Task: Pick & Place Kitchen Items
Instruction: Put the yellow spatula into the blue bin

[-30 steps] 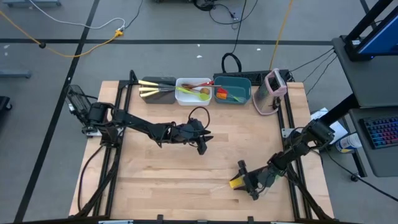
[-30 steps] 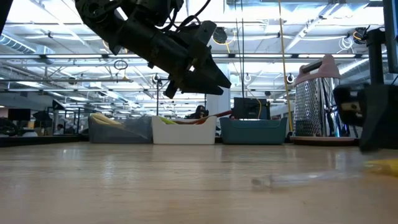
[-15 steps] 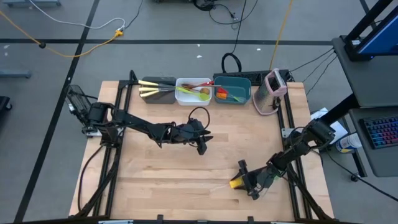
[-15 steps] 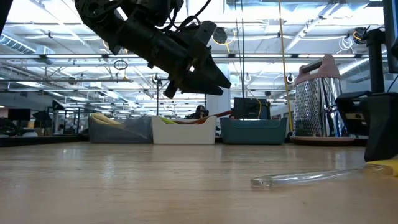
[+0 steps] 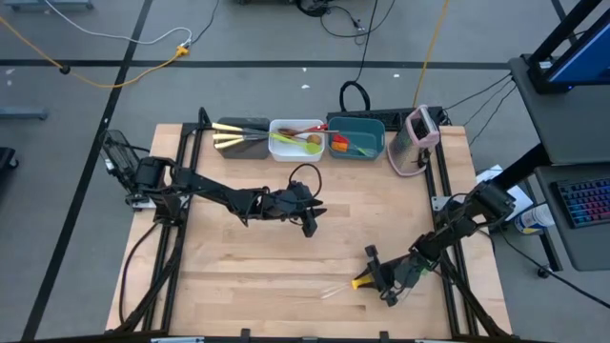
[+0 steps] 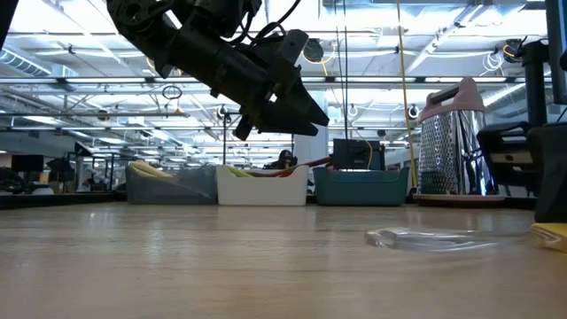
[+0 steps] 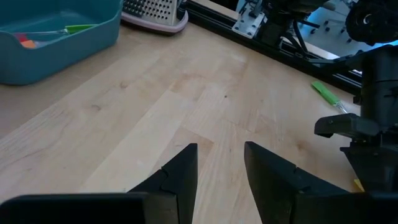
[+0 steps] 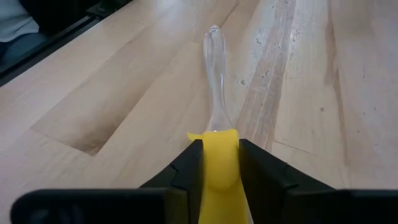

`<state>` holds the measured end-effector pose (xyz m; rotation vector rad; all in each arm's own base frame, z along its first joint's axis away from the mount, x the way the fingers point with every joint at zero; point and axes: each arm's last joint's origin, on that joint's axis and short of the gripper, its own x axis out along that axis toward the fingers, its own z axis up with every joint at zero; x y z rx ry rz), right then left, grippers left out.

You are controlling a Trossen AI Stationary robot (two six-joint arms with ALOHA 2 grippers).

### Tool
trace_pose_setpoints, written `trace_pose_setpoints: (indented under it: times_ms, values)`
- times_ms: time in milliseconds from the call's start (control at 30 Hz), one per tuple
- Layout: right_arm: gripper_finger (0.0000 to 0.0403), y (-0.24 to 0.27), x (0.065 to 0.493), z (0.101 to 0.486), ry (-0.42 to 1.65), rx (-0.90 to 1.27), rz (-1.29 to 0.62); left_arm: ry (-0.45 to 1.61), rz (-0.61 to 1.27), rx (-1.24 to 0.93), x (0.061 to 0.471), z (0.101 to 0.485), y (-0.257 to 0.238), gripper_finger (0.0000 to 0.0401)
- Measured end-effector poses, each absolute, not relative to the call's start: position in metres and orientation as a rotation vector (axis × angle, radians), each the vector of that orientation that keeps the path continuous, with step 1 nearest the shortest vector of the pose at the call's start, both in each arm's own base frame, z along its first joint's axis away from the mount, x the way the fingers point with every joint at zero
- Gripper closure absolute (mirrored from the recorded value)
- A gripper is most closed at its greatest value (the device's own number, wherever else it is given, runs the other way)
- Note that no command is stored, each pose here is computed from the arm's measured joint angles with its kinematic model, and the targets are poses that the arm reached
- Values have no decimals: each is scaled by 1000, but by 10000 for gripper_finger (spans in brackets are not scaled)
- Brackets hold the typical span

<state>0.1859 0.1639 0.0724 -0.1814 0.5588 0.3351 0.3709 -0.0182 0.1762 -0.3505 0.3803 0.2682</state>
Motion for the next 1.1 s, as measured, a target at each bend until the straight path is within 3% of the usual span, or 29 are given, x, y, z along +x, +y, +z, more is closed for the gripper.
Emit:
trace_pose_setpoints:
  times_ms: [333, 833, 1100]
  values:
    - [323, 164, 185, 72, 578, -123, 348, 381, 264, -351, 371, 176, -20, 265]
    - [262, 163, 186, 73, 543, -139, 274, 387, 244, -318, 370, 176, -25, 265]
    - [263, 163, 187, 73, 541, -128, 282, 399, 186, -320, 371, 176, -27, 265]
